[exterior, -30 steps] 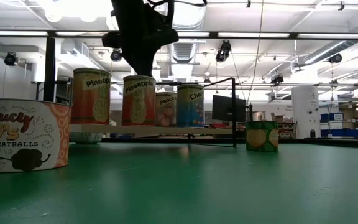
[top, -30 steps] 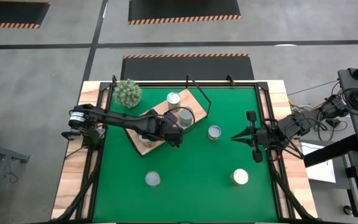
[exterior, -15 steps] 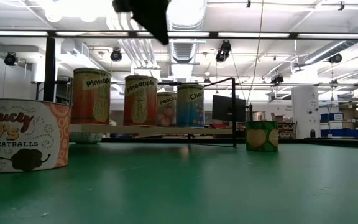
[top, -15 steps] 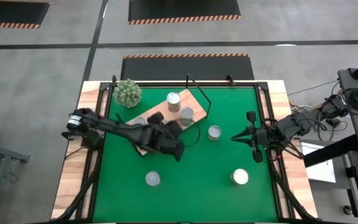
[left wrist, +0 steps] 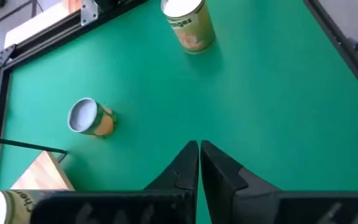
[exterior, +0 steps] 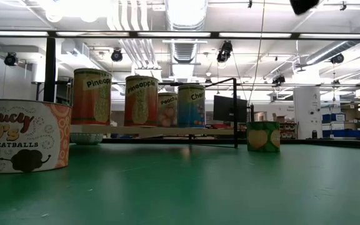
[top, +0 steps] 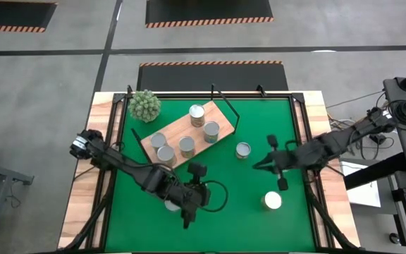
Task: Pick and place cans onto a shelf
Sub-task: Put the canned peaches on the shelf
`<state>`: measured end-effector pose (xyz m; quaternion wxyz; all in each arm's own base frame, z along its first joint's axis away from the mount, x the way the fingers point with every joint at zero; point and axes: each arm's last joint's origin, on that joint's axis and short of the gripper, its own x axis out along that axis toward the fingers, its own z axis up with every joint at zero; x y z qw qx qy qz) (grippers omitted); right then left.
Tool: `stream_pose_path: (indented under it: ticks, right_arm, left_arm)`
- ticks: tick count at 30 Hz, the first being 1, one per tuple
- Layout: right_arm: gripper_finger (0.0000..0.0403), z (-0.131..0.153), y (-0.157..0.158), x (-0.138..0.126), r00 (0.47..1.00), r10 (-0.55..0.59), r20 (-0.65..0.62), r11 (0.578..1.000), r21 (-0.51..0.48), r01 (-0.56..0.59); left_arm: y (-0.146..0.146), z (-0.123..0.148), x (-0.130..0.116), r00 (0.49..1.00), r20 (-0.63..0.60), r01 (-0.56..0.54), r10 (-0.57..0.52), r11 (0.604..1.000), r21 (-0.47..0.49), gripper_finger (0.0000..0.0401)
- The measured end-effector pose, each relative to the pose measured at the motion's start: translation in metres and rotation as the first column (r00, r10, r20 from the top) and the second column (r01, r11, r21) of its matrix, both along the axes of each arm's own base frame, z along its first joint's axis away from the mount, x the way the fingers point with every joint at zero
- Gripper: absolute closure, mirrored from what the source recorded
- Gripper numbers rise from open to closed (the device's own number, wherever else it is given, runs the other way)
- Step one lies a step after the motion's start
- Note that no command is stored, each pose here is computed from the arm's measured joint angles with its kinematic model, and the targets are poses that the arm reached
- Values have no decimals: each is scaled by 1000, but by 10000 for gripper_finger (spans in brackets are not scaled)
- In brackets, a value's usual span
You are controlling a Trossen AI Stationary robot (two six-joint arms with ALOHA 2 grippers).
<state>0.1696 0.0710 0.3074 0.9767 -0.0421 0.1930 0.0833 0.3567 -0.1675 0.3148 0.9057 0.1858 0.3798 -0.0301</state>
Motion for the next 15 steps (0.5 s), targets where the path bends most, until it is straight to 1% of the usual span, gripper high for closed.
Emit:
stream_pose_path:
  ticks: [2,4,6,8,9,11,13,15]
  right_arm:
    - [390,0,4,6,989,0,-148,999,47,7]
    - [390,3,9,11,953,2,-304,995,91,27]
    - [390,3,14,12,886,-18,-464,993,92,68]
    - [390,1,21,11,808,-51,-587,993,58,105]
    - [390,0,26,9,775,-65,-629,992,44,119]
    - [391,-3,38,4,730,-73,-680,991,34,130]
    - [393,-5,53,-2,723,-51,-689,992,51,119]
    - [394,-6,68,-12,740,-43,-671,994,48,101]
  left_arm:
    - [2,0,1,1000,-1,1,-1,1000,9,401]
    - [4,0,2,1000,3,2,-2,1000,13,401]
    - [3,0,4,1000,24,8,-8,1000,8,401]
    - [1,0,5,999,41,19,-20,1000,10,401]
    - [0,0,5,998,47,28,-28,1000,13,401]
    - [-1,-2,6,997,64,42,-43,999,18,401]
    - [-1,-4,6,995,86,54,-55,998,19,401]
    - [0,-8,4,992,107,65,-66,998,12,401]
